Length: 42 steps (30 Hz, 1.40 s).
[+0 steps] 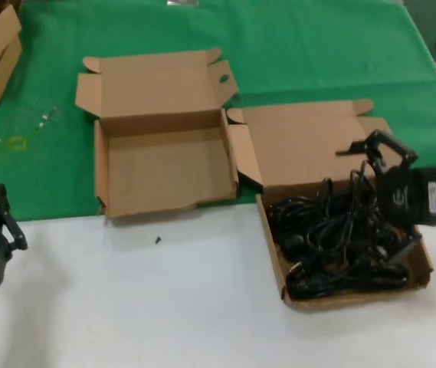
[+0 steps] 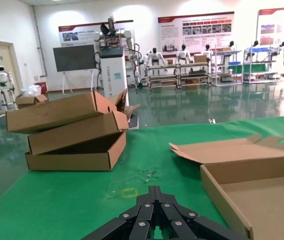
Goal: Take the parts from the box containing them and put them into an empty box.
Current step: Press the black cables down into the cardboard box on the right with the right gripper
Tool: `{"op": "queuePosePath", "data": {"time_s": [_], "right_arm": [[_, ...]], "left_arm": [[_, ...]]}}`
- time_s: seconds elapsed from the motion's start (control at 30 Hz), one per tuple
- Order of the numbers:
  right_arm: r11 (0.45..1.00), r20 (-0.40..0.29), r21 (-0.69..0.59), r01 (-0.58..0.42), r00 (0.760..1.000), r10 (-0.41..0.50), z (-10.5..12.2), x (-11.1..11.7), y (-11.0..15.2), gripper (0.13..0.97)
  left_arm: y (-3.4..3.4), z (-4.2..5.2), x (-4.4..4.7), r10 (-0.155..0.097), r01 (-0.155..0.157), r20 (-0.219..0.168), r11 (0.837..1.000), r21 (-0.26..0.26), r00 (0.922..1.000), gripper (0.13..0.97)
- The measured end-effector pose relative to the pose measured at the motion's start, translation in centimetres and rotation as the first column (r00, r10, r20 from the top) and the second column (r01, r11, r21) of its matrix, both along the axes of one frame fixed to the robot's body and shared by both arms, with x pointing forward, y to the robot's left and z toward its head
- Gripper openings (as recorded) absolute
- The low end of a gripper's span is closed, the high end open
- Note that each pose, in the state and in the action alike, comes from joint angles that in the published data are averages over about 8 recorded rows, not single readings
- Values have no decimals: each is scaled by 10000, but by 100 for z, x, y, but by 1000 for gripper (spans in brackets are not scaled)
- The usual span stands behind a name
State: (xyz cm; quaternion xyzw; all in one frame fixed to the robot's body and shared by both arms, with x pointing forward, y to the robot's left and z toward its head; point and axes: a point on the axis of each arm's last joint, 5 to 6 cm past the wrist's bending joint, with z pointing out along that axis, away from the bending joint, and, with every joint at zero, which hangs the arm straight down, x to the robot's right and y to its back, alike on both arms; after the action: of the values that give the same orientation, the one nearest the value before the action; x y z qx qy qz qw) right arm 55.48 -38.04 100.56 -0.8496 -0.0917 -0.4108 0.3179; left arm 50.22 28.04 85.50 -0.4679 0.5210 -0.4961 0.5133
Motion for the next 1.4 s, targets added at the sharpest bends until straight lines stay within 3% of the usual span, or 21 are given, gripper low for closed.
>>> {"op": "queuePosePath", "data": {"time_s": [0.2, 0.53, 1.07, 1.4], "right_arm": [[9736, 15, -1858, -1329, 9908, 1355, 48, 140, -101, 966], [9123, 229, -3558, -2028, 9740, 2254, 7, 426, -171, 966], [8700, 556, -4397, -2230, 9601, 2742, -217, 628, -135, 926], [8713, 634, -4445, -2081, 9629, 2623, -237, 676, -174, 793]], "left_arm": [[0, 0, 0, 0, 0, 0, 10000, 0, 10000, 143], [0, 0, 0, 0, 0, 0, 10000, 1, 10000, 143], [0, 0, 0, 0, 0, 0, 10000, -2, 10000, 143], [0, 0, 0, 0, 0, 0, 10000, 0, 10000, 143]]}}
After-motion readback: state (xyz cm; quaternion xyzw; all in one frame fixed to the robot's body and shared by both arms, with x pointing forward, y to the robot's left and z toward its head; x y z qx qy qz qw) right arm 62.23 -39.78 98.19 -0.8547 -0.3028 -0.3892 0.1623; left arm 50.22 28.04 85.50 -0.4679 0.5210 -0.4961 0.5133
